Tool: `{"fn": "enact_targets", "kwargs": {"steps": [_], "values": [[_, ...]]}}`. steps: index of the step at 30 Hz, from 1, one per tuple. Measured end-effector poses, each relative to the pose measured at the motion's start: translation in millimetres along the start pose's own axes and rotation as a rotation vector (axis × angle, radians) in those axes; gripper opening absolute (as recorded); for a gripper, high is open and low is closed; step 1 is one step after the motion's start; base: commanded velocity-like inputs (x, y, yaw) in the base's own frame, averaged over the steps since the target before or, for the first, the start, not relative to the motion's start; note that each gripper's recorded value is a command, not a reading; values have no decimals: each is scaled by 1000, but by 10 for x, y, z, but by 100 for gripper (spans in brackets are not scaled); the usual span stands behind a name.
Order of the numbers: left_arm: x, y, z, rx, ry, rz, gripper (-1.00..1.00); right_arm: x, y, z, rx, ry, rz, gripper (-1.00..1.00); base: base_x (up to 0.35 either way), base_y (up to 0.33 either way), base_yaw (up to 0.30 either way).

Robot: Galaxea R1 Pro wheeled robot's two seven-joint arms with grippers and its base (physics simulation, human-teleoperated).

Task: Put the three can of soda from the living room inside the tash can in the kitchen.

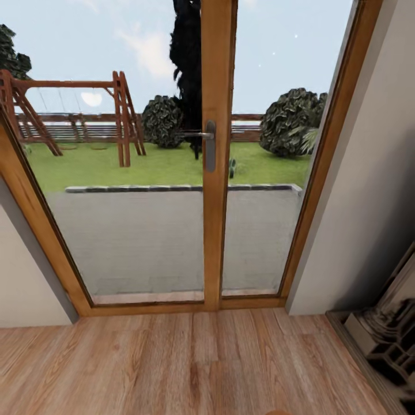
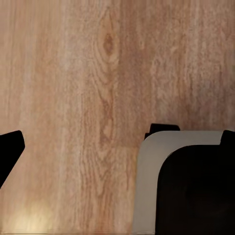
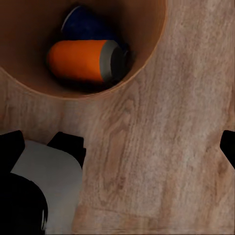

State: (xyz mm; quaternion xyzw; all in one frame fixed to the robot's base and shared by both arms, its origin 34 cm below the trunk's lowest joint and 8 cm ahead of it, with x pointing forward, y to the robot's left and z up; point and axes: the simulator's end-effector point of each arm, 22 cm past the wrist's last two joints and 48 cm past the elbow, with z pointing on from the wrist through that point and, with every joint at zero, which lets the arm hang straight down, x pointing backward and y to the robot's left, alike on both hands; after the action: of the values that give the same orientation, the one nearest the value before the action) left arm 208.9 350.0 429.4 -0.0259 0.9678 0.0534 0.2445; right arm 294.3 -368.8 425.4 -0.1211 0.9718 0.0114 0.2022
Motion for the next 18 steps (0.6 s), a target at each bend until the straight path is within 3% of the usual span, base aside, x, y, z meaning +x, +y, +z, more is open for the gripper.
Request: {"fn": "enact_targets", "kwargs": {"steps": [18], "values": [[342,259,-561,-65,79,-11,100,469,160,-471,11,83,19,100,0,0,0]]}}
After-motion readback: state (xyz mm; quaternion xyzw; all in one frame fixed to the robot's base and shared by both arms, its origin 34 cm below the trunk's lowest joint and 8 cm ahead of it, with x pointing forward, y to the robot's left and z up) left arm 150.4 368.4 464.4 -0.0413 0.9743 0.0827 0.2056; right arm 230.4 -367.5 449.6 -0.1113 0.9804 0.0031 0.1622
